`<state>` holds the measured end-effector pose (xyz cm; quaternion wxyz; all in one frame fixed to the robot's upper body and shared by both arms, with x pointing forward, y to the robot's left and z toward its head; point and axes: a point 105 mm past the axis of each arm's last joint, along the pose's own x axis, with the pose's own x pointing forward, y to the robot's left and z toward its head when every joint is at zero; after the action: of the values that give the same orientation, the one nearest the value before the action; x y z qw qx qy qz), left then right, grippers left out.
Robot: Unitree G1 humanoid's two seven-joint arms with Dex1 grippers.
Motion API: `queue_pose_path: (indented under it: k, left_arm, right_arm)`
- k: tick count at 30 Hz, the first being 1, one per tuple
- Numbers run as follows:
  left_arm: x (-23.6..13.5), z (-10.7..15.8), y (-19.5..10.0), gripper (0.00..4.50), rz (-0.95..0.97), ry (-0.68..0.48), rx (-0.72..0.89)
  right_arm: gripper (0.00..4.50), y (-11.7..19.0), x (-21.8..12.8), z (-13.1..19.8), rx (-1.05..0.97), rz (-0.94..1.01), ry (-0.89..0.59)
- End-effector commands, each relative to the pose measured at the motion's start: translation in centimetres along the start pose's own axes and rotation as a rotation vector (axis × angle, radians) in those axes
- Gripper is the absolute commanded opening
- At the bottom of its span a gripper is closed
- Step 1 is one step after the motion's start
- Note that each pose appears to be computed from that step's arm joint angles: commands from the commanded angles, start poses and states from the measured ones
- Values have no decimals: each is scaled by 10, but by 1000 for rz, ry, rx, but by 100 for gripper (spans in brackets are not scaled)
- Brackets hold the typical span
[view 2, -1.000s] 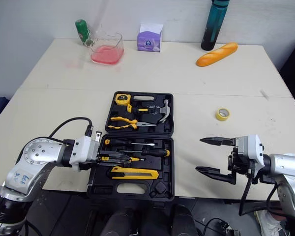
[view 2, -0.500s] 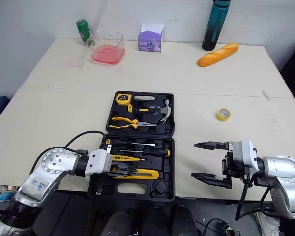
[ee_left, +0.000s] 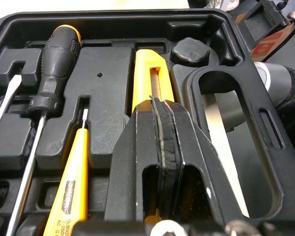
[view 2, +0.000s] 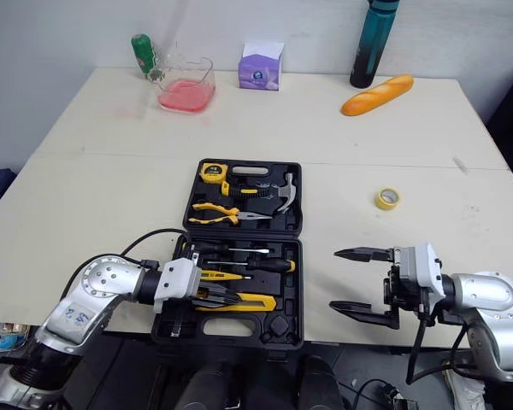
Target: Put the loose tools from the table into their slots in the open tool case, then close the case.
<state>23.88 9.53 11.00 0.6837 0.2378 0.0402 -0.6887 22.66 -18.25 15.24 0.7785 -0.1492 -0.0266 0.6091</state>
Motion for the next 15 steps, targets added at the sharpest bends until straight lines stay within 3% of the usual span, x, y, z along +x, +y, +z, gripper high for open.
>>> queue_pose_path:
  k: [1,8,15]
  left_arm:
    - [4,-13,-1,6,-1,53,-22]
    - [6,-36,-12,6,-28,128,-76]
    - [6,-40,-13,6,-30,143,-99]
  right_arm:
    - [450,1,2,8,-41,4,-15]
    - [450,1,4,7,-36,0,-13]
    - [450,1,4,7,-35,-8,-13]
